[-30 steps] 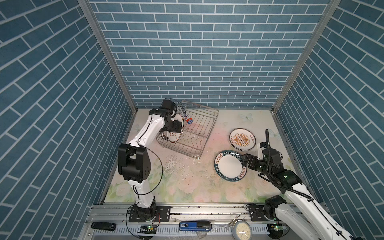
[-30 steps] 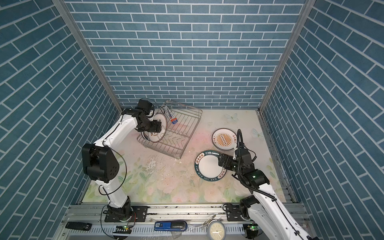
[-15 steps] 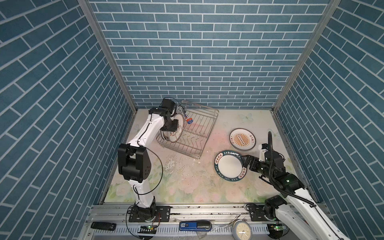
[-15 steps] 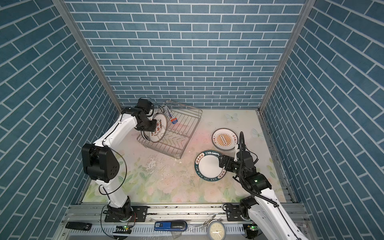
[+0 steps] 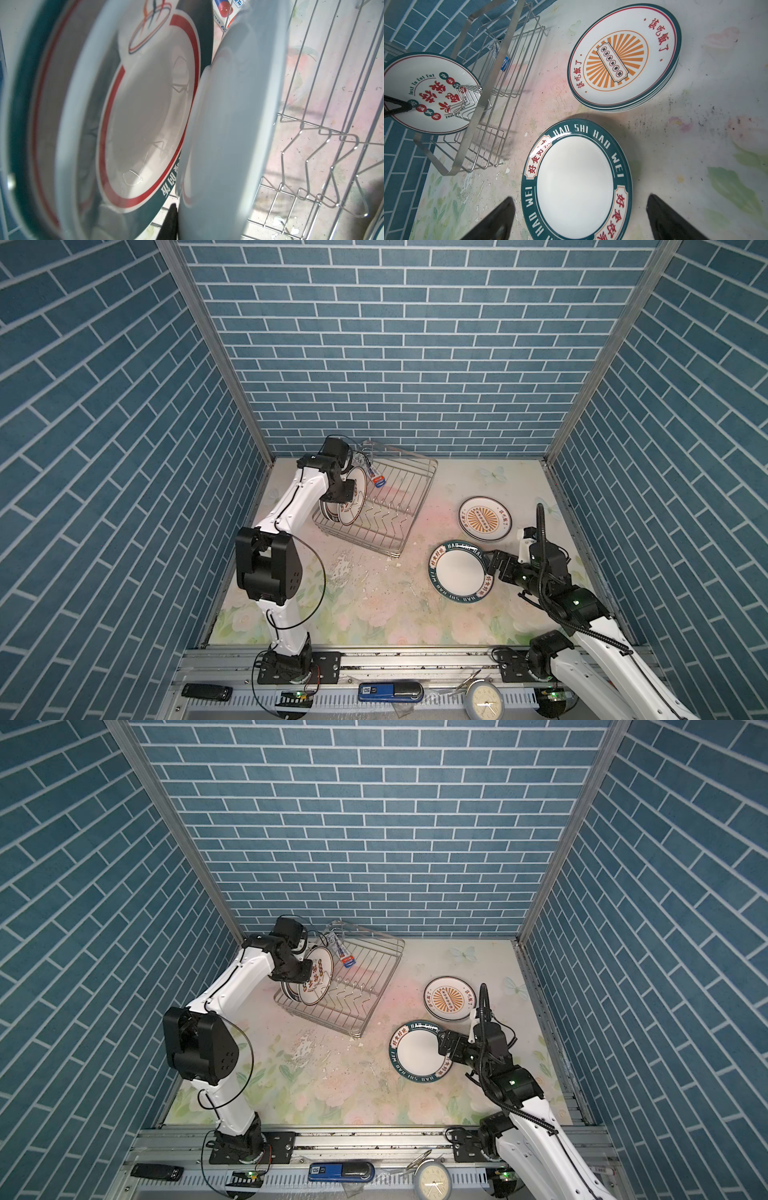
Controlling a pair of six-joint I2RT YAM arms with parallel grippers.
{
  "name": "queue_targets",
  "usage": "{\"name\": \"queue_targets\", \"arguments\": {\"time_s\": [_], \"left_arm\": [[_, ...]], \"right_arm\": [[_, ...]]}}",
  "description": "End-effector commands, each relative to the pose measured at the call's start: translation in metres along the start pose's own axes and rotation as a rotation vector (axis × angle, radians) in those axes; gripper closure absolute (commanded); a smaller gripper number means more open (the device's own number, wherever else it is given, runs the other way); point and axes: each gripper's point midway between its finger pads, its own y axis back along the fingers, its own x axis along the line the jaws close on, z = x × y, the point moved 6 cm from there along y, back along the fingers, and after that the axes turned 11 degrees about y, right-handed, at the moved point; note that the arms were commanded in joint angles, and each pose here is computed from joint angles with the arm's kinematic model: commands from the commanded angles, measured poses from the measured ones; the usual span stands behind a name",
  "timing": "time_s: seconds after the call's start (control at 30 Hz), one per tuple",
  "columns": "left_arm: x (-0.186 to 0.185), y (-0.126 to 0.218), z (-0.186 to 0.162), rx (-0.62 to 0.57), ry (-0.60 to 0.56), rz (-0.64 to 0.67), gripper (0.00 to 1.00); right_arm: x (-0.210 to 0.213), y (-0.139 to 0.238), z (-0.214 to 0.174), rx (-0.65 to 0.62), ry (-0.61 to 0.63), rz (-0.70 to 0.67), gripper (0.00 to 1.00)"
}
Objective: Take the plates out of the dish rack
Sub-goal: 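Close the left gripper on the rim of the red-lettered plate in the rack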
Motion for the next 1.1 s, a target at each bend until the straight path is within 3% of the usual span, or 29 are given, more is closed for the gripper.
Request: {"name": "queue_targets", "arguments": {"time_s": [0.0,0.27,0.37,1.07], "left_arm": [[-0.004,-0.003,-0.001,0.022,-0.005,-0.015,0.84],[-0.004,-0.001,-0.002,0.022,-0.008,-0.018,0.9],[-0.004,0.002,-0.002,0.012,-0.009,-0.02,1.0],[-0.012,0.038,-0.005,-0.069,-0.052,-0.051,1.0]], "right_arm": [[-0.003,-0.001,-0.009,0.023,-0.02,-0.002,0.01],[-0.001,0.001,-0.007,0.011,-0.02,0.005,0.01],[-0.001,0.001,-0.005,0.007,-0.02,0.007,0.01],[0.004,-0.003,-0.004,0.02,-0.027,0.043,0.01]]}}
